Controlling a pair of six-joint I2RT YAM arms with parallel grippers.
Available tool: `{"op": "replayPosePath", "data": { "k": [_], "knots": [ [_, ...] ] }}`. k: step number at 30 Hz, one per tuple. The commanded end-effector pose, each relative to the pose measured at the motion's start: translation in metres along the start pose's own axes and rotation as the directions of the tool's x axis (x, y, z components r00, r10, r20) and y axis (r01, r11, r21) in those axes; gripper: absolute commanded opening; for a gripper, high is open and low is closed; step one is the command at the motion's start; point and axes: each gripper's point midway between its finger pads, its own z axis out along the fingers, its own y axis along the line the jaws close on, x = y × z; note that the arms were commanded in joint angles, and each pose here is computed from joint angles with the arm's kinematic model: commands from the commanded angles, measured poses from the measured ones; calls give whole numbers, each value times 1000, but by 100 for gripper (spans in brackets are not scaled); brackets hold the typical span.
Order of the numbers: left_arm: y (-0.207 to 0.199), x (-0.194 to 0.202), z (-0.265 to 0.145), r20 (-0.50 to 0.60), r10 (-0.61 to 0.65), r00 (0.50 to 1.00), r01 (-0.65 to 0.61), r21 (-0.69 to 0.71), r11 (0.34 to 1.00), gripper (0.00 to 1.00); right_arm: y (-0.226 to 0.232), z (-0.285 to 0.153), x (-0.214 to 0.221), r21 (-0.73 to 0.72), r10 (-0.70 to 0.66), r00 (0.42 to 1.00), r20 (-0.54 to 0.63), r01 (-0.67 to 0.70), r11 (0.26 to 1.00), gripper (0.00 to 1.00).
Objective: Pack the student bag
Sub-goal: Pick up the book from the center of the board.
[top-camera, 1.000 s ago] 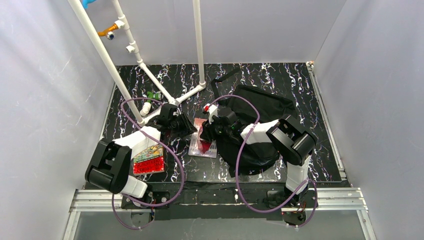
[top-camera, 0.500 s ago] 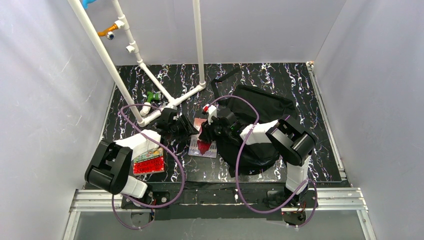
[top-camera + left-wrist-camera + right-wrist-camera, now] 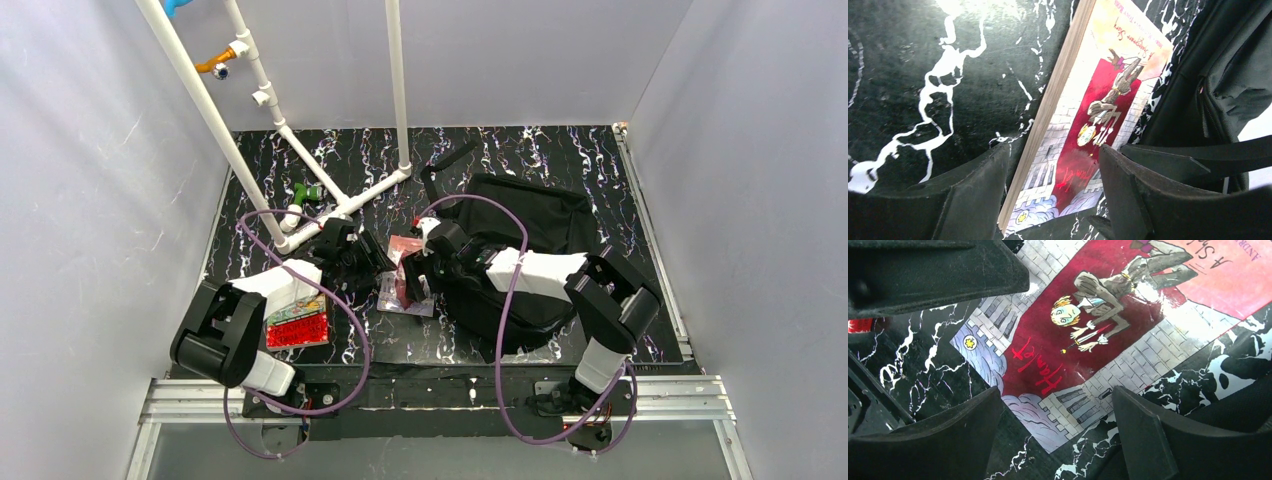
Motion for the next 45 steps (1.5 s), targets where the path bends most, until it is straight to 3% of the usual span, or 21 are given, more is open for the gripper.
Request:
{"op": "replayPosePath", "data": {
  "k": [1,5,10,19,22,24,30,33,37,45],
  "knots": [
    [-4,6,5,-55,13,998,-12,12,1000,65,-12,5,25,59,97,994,-58,-94,994,89],
    [-11,14,9,-114,-13,993,18,39,999,64,-13,19,25,51,122,991,-48,-120,992,80],
    [-26,18,2,-148,-26,989,41,99,994,58,-20,21,36,81,137,989,-58,-132,988,77],
    [-58,10,-19,-128,-22,992,50,218,975,31,-23,25,56,65,137,987,-85,-132,989,74],
    [-54,10,-18,-121,-30,992,55,203,978,17,-20,24,51,54,132,988,-82,-128,990,74],
    [-49,11,-17,-121,-36,992,57,179,982,8,-20,21,46,57,106,992,-73,-102,993,75],
    [-33,15,-23,-153,-39,988,50,65,997,4,-22,-5,18,114,-131,991,-10,131,985,88],
    [-31,14,-27,-145,-40,989,47,41,998,2,-5,-24,6,117,-303,952,49,295,948,92],
    [-29,13,-31,-152,-35,988,38,20,999,1,11,-47,0,205,-534,835,134,504,839,98],
    [-45,9,-49,-175,-44,984,53,50,997,1,48,-69,-3,337,-766,608,207,691,639,98]
  ]
}}
